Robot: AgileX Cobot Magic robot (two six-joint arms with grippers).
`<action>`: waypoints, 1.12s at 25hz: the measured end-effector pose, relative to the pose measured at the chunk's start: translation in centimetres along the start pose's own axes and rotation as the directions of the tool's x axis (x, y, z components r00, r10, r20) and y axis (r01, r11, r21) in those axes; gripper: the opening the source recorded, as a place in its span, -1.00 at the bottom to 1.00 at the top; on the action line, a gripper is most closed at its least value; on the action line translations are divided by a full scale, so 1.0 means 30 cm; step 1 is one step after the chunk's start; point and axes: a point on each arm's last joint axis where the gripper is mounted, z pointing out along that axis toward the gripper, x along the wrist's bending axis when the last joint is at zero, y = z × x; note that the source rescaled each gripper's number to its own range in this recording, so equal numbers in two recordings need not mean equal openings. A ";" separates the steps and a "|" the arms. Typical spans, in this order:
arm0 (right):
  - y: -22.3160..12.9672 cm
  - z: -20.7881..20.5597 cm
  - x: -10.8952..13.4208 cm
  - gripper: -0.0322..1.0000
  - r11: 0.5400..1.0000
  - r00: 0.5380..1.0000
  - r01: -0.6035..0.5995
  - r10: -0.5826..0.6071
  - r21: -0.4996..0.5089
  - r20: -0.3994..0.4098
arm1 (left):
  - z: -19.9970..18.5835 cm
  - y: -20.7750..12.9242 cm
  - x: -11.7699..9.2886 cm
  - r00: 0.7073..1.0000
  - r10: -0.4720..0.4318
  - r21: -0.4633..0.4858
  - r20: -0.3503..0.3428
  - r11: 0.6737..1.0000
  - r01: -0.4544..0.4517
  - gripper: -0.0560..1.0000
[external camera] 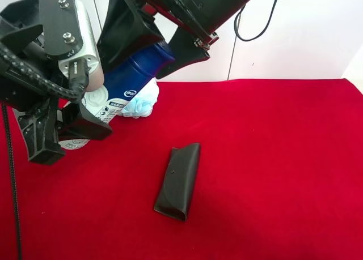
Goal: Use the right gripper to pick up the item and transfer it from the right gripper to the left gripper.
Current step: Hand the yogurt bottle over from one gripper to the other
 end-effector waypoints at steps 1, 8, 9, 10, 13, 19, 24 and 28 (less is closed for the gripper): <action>-0.001 0.000 -0.001 0.93 1.000 1.000 0.003 -0.003 0.002 0.004 | 0.000 0.000 0.000 1.000 0.000 0.000 0.000 1.000 0.000 -0.67; 0.001 0.000 -0.006 0.98 1.000 1.000 0.010 -0.010 -0.003 0.019 | 0.000 0.000 0.000 1.000 0.000 0.000 0.000 1.000 0.000 -0.67; 0.001 -0.002 -0.004 0.98 1.000 1.000 0.012 -0.012 -0.004 0.019 | 0.000 0.000 0.000 1.000 0.000 0.000 0.000 1.000 0.000 -0.67; -0.001 -0.005 -0.002 0.98 1.000 1.000 0.013 -0.013 -0.001 0.017 | 0.000 0.000 0.000 1.000 0.000 0.000 0.000 1.000 0.000 -0.67; -0.011 -0.032 0.022 0.99 0.999 1.000 0.030 -0.030 0.011 0.007 | 0.000 0.000 0.000 1.000 0.000 0.000 0.000 1.000 0.000 -0.67; -0.050 -0.116 0.088 1.00 0.995 0.996 0.088 -0.088 0.051 -0.002 | 0.000 0.000 0.000 1.000 0.000 0.000 0.000 1.000 0.000 -0.67; -0.082 -0.182 0.123 1.00 0.992 0.985 0.112 -0.120 0.066 0.125 | 0.000 0.000 0.000 1.000 0.000 0.000 0.000 1.000 0.000 -0.67; -0.118 -0.228 0.185 1.00 0.991 0.967 0.114 -0.127 0.071 0.219 | 0.000 0.000 0.000 1.000 0.000 0.000 0.000 1.000 0.000 -0.67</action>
